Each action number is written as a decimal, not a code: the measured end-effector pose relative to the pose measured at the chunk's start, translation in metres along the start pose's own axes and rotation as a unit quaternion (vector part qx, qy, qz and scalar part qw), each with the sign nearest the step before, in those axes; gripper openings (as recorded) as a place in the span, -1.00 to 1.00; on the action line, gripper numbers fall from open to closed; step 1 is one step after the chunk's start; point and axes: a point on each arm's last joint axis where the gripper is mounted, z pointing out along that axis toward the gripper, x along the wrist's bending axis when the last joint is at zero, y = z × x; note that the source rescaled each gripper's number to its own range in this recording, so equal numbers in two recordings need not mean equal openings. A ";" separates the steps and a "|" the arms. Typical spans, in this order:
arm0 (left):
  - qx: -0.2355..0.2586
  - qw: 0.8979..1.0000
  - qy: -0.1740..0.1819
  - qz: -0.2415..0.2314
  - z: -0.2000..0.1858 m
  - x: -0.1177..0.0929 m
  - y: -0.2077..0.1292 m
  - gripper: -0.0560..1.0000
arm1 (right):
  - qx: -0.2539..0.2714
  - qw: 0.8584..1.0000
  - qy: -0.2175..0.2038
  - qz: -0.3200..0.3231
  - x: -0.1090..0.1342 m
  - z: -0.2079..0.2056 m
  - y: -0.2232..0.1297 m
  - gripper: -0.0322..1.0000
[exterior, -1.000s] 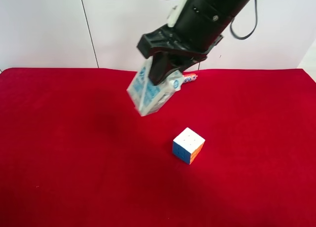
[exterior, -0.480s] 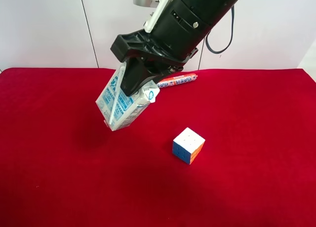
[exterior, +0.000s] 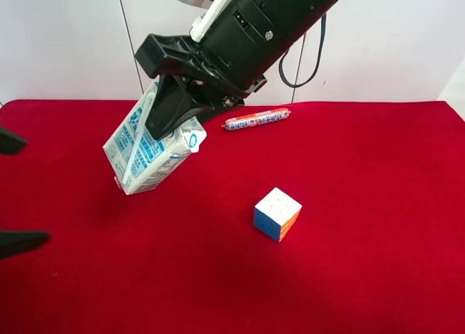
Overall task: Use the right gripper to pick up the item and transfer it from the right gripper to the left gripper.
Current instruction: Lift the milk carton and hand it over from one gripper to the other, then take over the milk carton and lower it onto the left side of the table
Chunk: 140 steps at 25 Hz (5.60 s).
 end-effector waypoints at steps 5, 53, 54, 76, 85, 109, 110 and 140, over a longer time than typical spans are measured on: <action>-0.013 1.000 -0.004 0.019 0.025 0.002 0.015 1.00 | 0.003 1.000 0.002 -0.002 0.000 0.000 0.000 -0.94; -0.059 0.998 0.015 0.026 0.063 0.019 0.050 -0.85 | -0.039 0.999 0.035 0.005 0.007 0.000 0.008 -0.49; -0.056 0.998 0.013 0.027 0.063 0.019 0.050 -0.85 | -0.038 0.999 0.032 0.004 0.007 0.000 0.007 0.01; -0.056 0.998 0.013 0.025 0.063 0.019 0.050 -0.88 | 0.004 0.999 0.044 0.007 0.009 0.000 0.000 1.00; -0.056 0.998 0.013 0.025 0.063 0.019 0.050 -0.88 | 0.064 0.997 0.050 0.005 0.010 -0.001 -0.011 1.00; -0.056 0.998 0.013 0.025 0.063 0.019 0.050 -0.88 | 0.077 0.996 -0.045 -0.013 0.039 -0.081 -0.101 1.00; -0.056 0.998 0.013 0.025 0.063 0.019 0.050 -0.88 | 0.074 0.996 -0.049 -0.018 0.041 -0.086 -0.111 1.00; -0.056 0.998 0.013 0.025 0.063 0.019 0.050 -0.88 | -0.146 0.953 -0.261 -0.049 0.017 -0.132 -0.301 1.00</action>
